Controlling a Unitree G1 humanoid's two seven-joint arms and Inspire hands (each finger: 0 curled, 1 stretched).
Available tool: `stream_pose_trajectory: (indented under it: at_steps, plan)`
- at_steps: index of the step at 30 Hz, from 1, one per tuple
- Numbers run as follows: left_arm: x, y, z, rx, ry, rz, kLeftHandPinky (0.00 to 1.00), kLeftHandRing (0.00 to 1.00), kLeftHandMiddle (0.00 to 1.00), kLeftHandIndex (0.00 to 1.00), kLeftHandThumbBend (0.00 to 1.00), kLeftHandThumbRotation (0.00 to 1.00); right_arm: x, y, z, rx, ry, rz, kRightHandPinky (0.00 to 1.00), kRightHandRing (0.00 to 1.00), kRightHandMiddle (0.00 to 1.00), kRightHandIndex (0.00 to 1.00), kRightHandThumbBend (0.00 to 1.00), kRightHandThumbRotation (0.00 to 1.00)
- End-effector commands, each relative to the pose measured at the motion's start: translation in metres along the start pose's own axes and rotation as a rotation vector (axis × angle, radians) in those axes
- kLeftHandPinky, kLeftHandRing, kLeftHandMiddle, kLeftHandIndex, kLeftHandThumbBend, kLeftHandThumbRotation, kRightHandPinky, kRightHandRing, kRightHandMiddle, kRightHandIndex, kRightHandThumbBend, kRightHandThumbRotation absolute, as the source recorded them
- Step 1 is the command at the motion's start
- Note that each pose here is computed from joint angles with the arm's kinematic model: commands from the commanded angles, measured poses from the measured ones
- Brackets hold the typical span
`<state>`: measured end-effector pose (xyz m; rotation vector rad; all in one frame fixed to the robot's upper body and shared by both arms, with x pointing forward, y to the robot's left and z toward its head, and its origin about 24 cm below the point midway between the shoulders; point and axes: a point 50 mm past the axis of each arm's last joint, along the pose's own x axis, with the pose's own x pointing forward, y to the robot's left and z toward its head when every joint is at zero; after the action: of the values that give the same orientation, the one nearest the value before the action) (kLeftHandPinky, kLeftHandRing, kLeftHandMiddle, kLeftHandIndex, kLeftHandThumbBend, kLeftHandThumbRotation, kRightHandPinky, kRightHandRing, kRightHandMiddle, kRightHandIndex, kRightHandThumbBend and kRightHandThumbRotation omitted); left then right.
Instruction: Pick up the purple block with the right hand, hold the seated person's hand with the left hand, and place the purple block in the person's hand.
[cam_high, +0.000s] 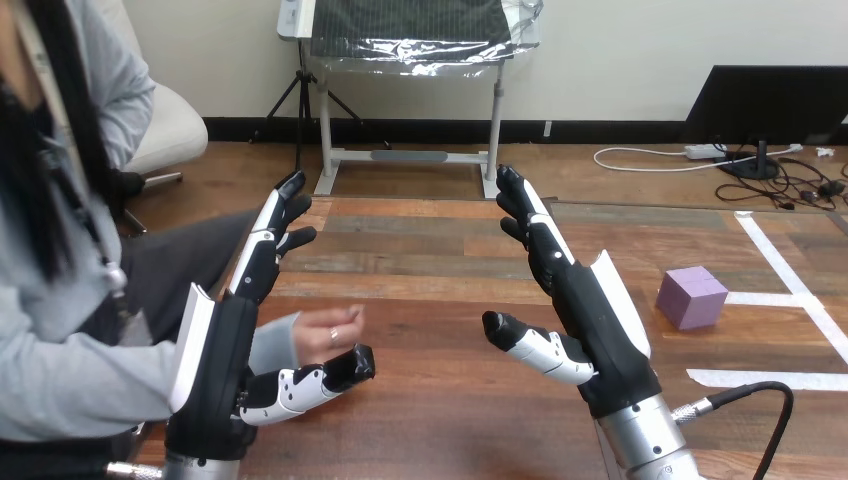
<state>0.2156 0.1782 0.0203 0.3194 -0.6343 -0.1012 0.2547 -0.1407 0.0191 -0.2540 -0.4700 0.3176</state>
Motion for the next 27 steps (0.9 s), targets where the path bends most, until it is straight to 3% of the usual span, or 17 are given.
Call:
stream_pose_trajectory:
  at_steps: [1, 27]
  plan:
    - [0.014, 0.0026, 0.002, 0.004, -0.046, 0.023, 0.83, 0.92, 0.96, 0.95, 1.0, 0.72, 0.0201, -0.0086, 0.012, -0.02, -0.094, -0.029, 0.96, 1.0, 1.0, 1.0, 1.0, 0.81]
    - [0.0143, 0.0044, 0.0017, 0.011, -0.043, 0.021, 0.82, 0.91, 0.95, 0.94, 1.0, 0.69, 0.0221, -0.0088, 0.0125, -0.026, -0.096, -0.029, 0.96, 1.0, 1.0, 1.0, 1.0, 0.82]
